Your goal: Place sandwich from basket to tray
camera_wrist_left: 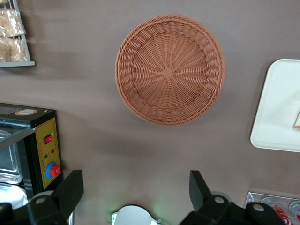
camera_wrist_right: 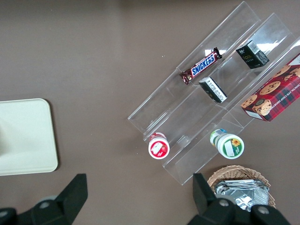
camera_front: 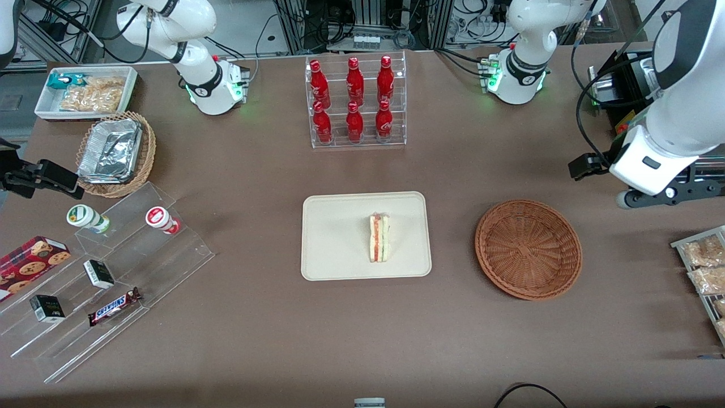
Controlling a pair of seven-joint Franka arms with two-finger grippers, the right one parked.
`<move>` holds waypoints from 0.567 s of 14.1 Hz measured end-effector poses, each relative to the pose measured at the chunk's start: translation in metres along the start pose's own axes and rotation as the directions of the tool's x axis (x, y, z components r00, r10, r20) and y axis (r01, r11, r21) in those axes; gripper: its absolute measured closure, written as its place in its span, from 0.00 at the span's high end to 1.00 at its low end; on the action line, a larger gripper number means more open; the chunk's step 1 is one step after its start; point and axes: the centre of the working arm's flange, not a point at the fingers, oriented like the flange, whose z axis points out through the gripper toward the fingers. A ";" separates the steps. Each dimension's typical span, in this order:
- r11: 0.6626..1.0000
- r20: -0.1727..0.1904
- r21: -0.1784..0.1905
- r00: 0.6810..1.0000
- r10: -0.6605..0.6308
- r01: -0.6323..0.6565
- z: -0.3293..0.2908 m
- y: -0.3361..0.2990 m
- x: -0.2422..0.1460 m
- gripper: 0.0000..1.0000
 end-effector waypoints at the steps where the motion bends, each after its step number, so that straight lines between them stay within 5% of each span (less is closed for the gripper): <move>1: 1.000 -0.001 0.004 1.000 -0.002 0.002 0.000 0.000 -0.003 1.00; 8: 1.000 -0.003 -0.009 1.000 -0.020 0.020 -0.002 -0.007 -0.010 1.00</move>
